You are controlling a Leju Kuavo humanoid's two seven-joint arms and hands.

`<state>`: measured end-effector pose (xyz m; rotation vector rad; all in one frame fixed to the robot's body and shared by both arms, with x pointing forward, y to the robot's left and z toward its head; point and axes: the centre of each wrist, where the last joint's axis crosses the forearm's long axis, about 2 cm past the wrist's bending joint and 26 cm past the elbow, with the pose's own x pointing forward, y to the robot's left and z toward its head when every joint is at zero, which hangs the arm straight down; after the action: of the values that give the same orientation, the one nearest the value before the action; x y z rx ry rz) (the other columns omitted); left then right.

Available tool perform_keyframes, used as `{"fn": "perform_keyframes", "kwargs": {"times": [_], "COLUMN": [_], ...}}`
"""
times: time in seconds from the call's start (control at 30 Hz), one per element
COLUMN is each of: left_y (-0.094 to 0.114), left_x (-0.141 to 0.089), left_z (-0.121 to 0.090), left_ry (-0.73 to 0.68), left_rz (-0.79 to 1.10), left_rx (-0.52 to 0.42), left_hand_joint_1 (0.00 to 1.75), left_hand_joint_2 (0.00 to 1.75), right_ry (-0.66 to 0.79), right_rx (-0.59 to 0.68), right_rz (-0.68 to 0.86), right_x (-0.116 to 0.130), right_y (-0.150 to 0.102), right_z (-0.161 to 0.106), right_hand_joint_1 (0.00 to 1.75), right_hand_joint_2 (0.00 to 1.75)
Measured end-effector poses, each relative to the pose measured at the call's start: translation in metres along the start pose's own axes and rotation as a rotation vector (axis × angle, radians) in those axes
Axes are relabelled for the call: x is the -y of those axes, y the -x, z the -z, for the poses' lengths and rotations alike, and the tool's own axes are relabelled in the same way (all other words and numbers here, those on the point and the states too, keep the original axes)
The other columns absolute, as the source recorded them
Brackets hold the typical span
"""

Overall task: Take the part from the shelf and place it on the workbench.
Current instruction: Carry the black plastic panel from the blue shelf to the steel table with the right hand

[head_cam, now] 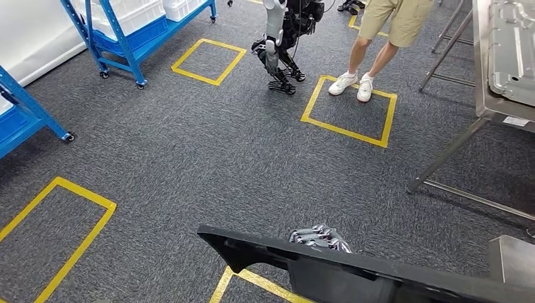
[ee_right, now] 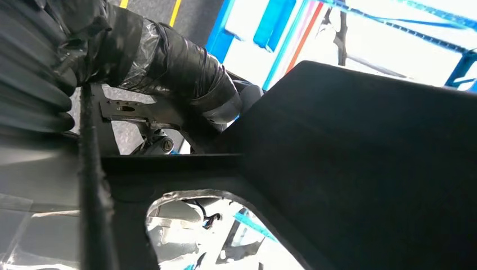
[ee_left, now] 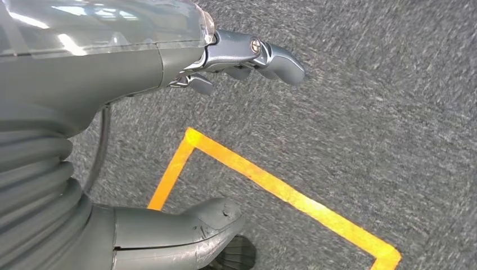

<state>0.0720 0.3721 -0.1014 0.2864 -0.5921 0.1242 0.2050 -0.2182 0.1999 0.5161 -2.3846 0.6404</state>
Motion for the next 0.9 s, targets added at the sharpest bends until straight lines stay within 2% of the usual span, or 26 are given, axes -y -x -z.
{"fn": "perform_keyframes", "kwargs": {"times": [0.2, 0.9], "left_y": [0.012, 0.024], "left_x": [-0.002, 0.013], "left_z": [-0.005, -0.013], "left_ry": [-0.008, 0.017], "left_rz": [0.008, -0.022], "left_rx": [-0.022, -0.032], "left_hand_joint_1": [0.0, 0.0], "left_hand_joint_2": [1.75, 1.75], "right_ry": [0.002, 0.016], "right_rx": [-0.002, 0.012], "right_rz": [0.012, 0.066], "right_x": [-0.001, -0.01], "right_y": [0.001, 0.004], "right_z": [0.0, 0.019], "right_hand_joint_1": [1.75, 1.75], "right_hand_joint_2": [1.75, 1.75]}}
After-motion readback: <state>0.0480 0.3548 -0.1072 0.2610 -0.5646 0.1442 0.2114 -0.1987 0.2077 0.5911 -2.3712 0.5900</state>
